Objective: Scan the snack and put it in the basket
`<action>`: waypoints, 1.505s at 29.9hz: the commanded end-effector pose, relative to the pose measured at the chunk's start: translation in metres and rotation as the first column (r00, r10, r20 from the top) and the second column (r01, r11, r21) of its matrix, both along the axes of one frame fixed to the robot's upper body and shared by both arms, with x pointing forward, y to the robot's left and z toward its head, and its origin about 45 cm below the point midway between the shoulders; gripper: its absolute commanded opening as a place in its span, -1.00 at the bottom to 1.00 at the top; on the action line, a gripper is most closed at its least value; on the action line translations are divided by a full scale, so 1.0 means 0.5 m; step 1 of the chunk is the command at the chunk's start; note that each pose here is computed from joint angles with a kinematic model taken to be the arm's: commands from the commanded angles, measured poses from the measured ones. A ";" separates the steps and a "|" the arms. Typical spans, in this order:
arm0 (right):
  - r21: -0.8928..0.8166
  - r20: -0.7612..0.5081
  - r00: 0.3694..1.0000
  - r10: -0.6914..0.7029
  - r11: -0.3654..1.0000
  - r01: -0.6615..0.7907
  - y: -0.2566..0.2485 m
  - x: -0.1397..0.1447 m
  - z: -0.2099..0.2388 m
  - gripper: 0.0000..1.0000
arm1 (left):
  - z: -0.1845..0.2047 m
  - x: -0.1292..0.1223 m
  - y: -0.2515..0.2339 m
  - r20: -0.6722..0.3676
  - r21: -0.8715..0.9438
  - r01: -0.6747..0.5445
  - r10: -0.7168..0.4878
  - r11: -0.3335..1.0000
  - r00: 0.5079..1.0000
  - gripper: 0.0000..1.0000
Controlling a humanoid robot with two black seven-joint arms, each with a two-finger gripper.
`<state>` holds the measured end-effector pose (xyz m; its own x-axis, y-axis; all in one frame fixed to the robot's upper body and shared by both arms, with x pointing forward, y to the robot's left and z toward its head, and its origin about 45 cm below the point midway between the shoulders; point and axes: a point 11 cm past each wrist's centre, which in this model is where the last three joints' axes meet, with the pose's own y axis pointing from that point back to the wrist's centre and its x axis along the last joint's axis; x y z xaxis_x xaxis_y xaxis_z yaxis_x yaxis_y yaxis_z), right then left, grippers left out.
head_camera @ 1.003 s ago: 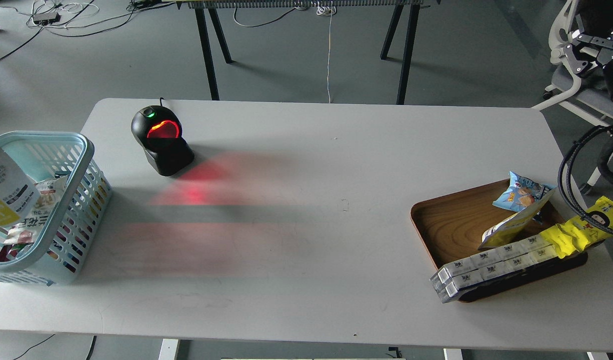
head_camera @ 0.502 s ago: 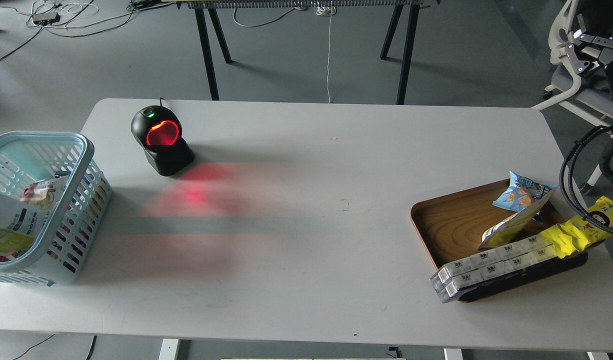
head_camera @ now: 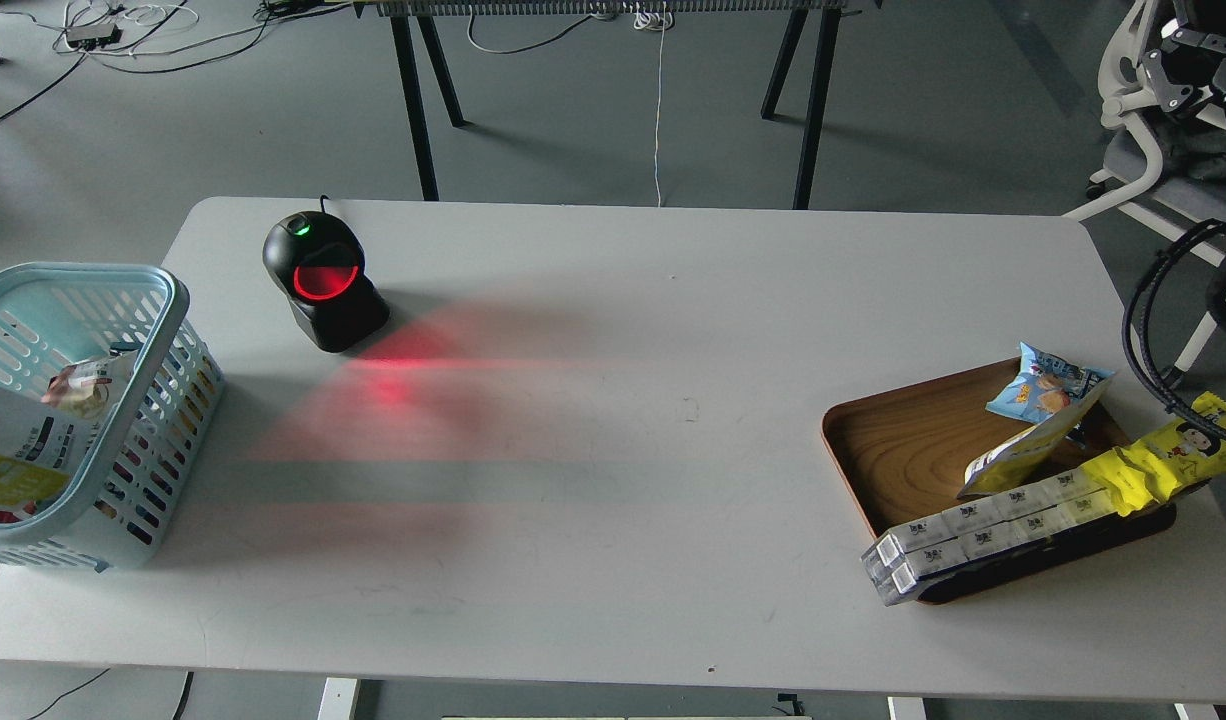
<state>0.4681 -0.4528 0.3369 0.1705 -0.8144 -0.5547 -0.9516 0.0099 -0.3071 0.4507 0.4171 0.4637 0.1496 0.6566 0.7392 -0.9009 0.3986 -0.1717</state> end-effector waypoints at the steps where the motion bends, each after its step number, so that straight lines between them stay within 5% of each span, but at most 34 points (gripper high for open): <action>1: 0.006 -0.010 1.000 0.003 1.000 -0.003 -0.002 0.001 -0.001 0.98 | -0.001 0.046 -0.011 -0.009 -0.296 0.021 -0.024 0.955 1.000 0.87; 5: 0.036 -0.005 0.999 -0.046 0.998 0.046 -0.026 -0.001 -0.006 0.98 | -0.006 0.088 -0.031 0.011 -0.619 0.077 -0.090 0.781 0.996 0.88; 12: 0.086 -0.027 0.999 -0.017 0.996 0.020 0.027 0.021 -0.043 0.98 | -0.099 0.147 -0.084 -0.072 -0.884 -0.018 -0.097 0.468 0.993 0.98; 19: 0.151 -0.020 1.000 -0.024 0.988 0.027 0.049 0.032 -0.059 0.98 | -0.205 0.171 -0.207 -0.148 -0.916 -0.077 -0.153 0.395 0.977 0.99; 36: 0.155 -0.026 1.000 -0.011 0.988 0.015 0.064 0.035 -0.066 0.98 | -0.399 0.128 -0.283 -0.292 -0.945 -0.234 -0.269 0.227 0.918 0.99; 45: 0.159 0.012 1.000 0.009 0.987 -0.010 0.079 0.049 -0.029 0.98 | -0.392 0.117 -0.300 -0.261 -0.959 -0.209 -0.308 0.191 0.915 0.99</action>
